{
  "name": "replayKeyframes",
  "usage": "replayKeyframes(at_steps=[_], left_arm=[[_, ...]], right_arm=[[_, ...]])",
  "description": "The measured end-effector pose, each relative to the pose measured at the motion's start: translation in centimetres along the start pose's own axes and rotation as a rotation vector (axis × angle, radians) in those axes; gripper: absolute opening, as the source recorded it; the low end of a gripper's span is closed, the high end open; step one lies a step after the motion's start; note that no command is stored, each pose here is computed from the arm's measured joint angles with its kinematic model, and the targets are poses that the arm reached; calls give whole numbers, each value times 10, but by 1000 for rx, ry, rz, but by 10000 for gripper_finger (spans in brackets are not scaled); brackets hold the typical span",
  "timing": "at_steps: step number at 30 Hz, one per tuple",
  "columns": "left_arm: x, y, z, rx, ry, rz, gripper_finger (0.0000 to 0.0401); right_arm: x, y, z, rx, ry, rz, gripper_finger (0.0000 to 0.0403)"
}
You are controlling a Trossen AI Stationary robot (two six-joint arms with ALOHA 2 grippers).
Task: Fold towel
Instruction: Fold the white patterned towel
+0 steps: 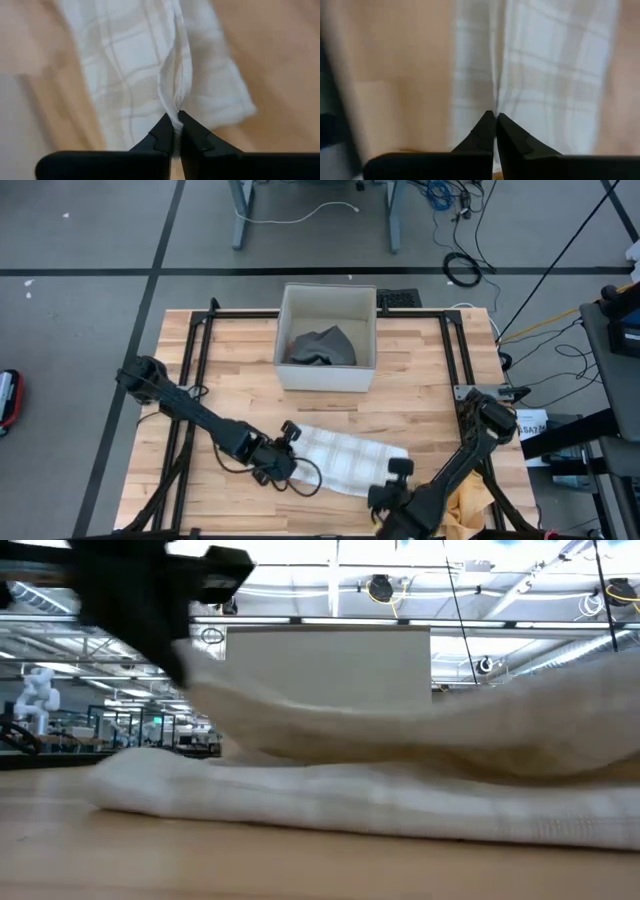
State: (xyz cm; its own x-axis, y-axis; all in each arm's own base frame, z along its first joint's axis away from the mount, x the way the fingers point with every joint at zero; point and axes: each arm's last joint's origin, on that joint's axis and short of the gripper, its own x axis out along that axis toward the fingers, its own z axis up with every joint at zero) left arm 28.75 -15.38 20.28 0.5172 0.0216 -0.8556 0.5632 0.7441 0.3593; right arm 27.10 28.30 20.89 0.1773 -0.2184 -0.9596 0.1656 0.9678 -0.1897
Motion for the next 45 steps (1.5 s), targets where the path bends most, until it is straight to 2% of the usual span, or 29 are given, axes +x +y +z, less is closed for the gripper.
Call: replayKeyframes(at_steps=[4,10,21,27,32,36,41,45], left_arm=[[3,-13,1,23,0,-103,23],[17,-19,1,26,27,-113,23],[34,-25,1,3,37,-176,23],[41,-29,0,18,38,-254,27],[41,-32,1,18,32,-275,67],[39,-37,2,11,32,-280,117],[38,-41,3,-43,38,-284,174],[37,-44,4,-83,43,-287,203]], right_arm=[[6,12,2,-61,7,98,0],[23,17,2,-101,66,81,0],[24,25,5,-120,17,154,24],[25,26,6,-128,14,158,57],[21,28,1,-136,44,193,111],[18,31,-1,-125,-10,184,144],[18,30,3,-71,-158,84,157],[19,26,8,-40,-214,36,150]])
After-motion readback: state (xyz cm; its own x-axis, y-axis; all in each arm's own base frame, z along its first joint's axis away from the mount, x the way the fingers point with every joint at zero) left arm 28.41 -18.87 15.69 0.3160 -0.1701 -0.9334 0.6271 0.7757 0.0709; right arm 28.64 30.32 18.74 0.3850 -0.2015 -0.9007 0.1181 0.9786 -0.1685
